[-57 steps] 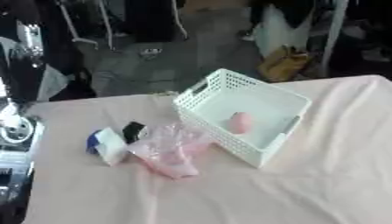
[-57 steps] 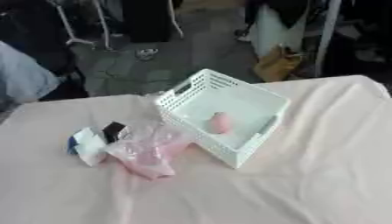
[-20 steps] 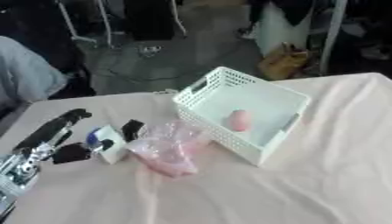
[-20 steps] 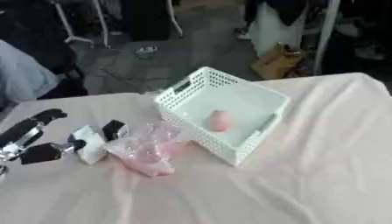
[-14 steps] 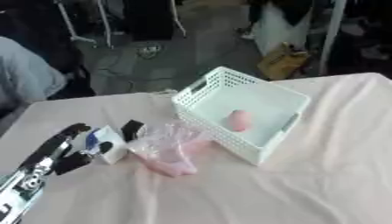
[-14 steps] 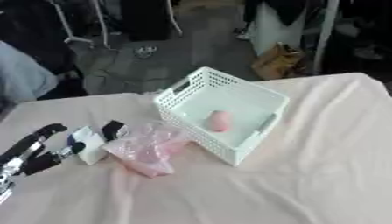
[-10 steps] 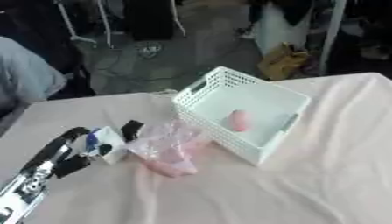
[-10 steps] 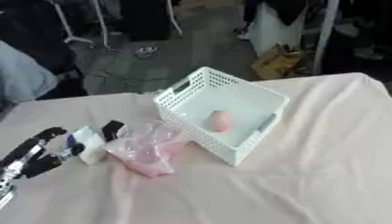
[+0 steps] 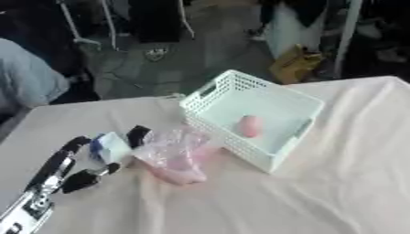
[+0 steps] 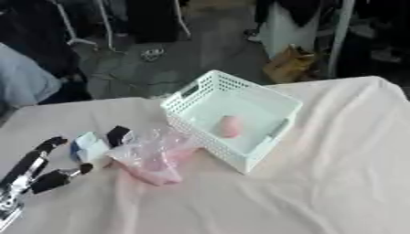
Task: Pick up objects on the table and place them in the box.
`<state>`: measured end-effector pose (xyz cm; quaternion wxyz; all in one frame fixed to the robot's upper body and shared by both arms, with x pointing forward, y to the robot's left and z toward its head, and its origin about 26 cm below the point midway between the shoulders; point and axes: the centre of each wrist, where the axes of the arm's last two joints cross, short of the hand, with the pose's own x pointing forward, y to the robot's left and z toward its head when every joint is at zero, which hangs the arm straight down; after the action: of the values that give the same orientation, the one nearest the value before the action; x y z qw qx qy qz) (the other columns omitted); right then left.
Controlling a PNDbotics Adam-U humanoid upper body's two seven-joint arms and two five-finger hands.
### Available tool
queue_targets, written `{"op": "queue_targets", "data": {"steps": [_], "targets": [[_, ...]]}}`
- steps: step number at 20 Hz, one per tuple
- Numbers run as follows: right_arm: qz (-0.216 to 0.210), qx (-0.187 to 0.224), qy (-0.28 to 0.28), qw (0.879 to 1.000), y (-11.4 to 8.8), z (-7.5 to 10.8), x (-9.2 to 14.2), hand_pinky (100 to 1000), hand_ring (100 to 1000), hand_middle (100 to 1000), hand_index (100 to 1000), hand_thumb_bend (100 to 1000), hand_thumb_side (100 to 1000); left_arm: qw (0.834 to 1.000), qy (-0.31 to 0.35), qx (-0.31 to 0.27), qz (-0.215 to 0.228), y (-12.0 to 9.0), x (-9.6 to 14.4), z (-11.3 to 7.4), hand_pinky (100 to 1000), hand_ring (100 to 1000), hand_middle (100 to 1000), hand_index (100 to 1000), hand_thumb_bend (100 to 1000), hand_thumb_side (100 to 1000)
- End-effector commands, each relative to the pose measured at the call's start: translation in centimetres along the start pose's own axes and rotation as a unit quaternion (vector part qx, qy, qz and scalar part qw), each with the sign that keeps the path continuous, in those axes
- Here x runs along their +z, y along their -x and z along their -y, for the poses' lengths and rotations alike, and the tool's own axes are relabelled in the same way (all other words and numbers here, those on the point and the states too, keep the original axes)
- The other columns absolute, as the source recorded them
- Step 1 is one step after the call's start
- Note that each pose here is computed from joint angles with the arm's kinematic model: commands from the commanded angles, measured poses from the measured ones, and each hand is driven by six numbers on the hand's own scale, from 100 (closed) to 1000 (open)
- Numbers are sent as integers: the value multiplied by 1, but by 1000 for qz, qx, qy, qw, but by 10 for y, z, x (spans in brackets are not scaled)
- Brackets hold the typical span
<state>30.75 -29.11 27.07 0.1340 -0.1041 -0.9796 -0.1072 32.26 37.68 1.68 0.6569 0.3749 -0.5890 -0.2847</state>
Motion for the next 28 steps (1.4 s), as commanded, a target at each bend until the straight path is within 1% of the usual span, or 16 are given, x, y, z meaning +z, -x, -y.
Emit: {"op": "queue_targets", "data": {"steps": [1,3,7,10,12,19,23,28], "targets": [[12,-9,-6,1000,-5,-3,-6,851,919,829,834,100,798,999,-39,-10,6,-1,-7,-9,1000,1000,1000,1000,990,676],[12,-9,-6,1000,-5,-3,-6,851,920,830,834,100,797,998,-59,-9,4,-2,-9,-3,1000,1000,1000,1000,984,679],[11,-11,-6,1000,-5,-3,-6,852,920,830,835,100,797,997,-74,-5,5,-8,-13,5,994,1000,1000,1000,971,687],[10,-12,-7,1000,-5,-4,-5,852,920,830,835,100,795,996,-87,2,3,-15,-19,9,951,1000,987,1000,971,680],[10,-14,-8,1000,-5,-5,-5,852,920,829,835,100,796,995,-96,7,1,-19,-22,12,941,1000,984,1000,970,680],[10,-17,-8,1000,-5,-6,-6,852,920,829,835,100,797,994,-106,11,-7,-28,-31,23,937,1000,968,1000,970,676],[10,-19,-8,1000,-5,-6,-6,853,920,830,835,100,798,994,-106,5,-15,-28,-36,28,936,1000,967,1000,966,671],[10,-22,-8,1000,-5,-7,-6,853,921,830,836,100,795,994,-104,-9,-34,-22,-39,37,941,1000,951,1000,930,669]]}}
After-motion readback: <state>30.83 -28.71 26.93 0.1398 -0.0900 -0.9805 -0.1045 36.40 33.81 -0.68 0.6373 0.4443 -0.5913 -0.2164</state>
